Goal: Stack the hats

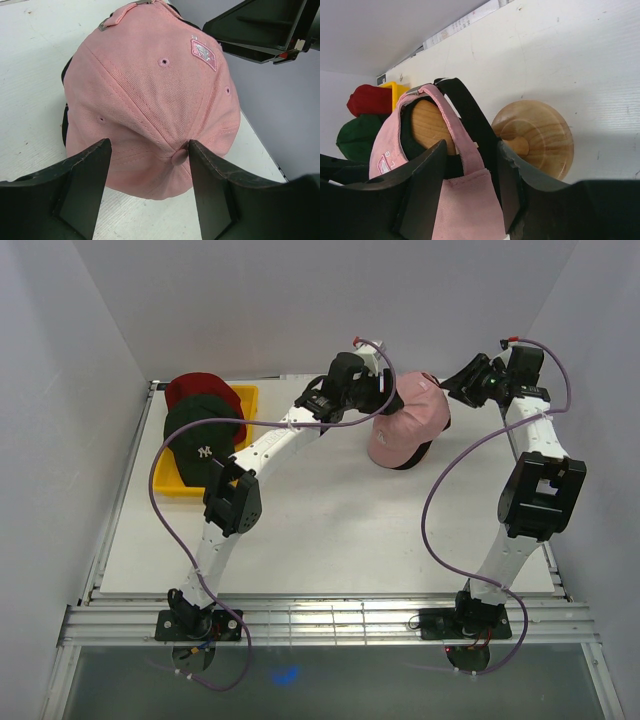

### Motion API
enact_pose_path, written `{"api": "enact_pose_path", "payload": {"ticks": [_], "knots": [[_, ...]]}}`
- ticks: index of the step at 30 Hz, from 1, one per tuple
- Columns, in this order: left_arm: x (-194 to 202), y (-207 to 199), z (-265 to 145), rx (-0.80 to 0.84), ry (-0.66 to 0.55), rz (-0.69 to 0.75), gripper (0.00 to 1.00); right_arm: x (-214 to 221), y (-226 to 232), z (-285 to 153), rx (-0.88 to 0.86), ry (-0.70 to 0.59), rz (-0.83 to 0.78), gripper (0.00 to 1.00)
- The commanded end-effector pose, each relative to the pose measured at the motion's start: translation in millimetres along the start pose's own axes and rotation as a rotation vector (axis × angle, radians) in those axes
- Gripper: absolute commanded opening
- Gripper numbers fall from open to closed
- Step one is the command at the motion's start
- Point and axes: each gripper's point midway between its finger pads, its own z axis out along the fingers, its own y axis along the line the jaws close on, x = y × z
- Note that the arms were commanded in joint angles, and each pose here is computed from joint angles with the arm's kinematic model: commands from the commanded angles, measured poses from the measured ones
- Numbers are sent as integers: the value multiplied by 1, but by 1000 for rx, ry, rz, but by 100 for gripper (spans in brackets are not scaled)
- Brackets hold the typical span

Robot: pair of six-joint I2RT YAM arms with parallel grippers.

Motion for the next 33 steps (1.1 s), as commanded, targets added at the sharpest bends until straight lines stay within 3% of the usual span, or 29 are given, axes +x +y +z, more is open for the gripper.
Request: {"api": "enact_pose_path", "payload": {"ticks": [1,4,19,30,33], "knots": [[-37,-23,-22,26,-68,31,73,11,-8,3,10,33,-4,48],[-36,-22,-22,23,-66,32,73,12,-8,4,12,35,-1,38],[-34,-20,-20,17,-59,36,73,35,-34,2,83,57,17,11],[-36,-16,-15,33,-53,42,74,41,-23,-26,87,15,15,11],[-33,-18,-13,63,-38,40,74,41,-33,-38,142,-14,20,16]]}}
